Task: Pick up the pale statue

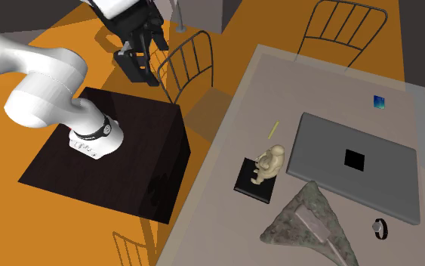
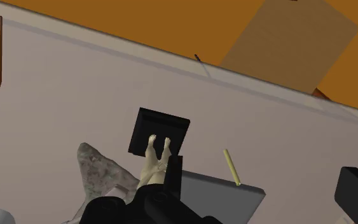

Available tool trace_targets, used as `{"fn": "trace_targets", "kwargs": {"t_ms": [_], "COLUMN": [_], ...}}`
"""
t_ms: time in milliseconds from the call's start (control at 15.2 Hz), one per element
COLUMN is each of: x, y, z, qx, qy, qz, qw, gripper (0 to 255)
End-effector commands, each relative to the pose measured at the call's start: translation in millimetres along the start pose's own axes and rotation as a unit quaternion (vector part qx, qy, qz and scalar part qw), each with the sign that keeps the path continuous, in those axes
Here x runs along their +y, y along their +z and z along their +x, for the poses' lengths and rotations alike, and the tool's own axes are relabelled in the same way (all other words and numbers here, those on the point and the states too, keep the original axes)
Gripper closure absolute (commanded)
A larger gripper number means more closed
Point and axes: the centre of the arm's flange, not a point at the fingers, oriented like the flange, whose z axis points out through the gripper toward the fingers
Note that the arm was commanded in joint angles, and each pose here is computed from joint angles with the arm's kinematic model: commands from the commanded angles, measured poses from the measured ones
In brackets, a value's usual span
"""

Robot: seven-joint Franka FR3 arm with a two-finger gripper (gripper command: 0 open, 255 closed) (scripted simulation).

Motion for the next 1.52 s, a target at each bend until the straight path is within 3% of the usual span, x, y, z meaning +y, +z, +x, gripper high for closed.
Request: {"fn": "trace_targets", "kwargs": {"t_ms": [0,1452], "x": [0.0,46.8], "y": [0.0,185.5], "z": [0.0,234.7], "qx": [0.0,-0.06], "qy": [0.0,0.004], "qz": [0.0,-0.05], "qw": [1.0,0.9969], "gripper": [0,0]}}
